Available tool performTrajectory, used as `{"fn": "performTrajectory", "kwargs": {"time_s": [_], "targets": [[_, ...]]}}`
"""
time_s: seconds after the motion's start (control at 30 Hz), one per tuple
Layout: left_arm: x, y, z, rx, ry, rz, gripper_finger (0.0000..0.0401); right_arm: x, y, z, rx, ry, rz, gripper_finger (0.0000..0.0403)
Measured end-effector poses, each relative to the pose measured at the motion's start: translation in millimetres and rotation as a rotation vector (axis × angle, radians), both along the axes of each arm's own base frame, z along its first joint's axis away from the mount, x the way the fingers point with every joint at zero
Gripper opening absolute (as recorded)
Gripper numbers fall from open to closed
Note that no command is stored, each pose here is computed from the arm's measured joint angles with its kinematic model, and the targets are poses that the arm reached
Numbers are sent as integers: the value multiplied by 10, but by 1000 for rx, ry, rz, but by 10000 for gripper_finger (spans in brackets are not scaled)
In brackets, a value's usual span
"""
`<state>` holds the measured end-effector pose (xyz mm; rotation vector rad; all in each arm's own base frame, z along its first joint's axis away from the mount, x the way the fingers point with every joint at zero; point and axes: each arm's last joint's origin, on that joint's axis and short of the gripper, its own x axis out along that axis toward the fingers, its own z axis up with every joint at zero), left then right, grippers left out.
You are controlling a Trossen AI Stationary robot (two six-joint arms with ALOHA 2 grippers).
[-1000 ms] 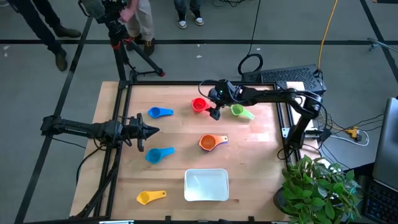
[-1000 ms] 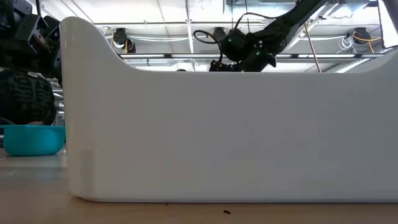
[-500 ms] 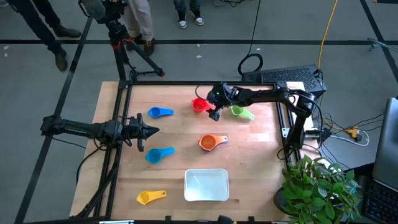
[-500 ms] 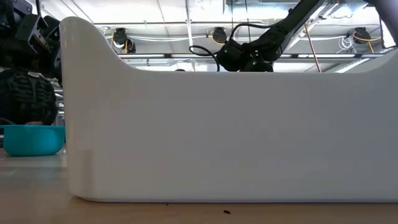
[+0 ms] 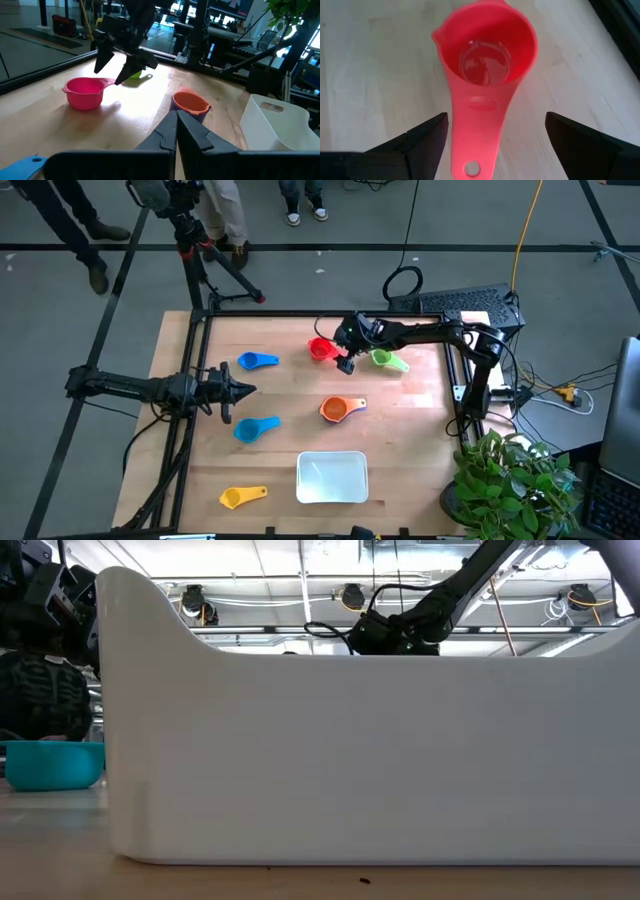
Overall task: Nest measuring cups in basket
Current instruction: Stack the red measuring cup on the orange measuring cup
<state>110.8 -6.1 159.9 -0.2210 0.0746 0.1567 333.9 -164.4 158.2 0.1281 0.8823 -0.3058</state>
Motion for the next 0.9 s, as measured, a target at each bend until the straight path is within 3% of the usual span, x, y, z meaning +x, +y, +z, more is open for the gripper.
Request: {"fn": "performTrajectory", "kwargs": {"time_s": [0.4,0.9], "targets": [[0,0,-1,-2,0,0,12,31,-15,-197,24,40,-9,311],[0,0,-2,-6,0,0,12,35,-15,-159,17,24,-2,158]]}}
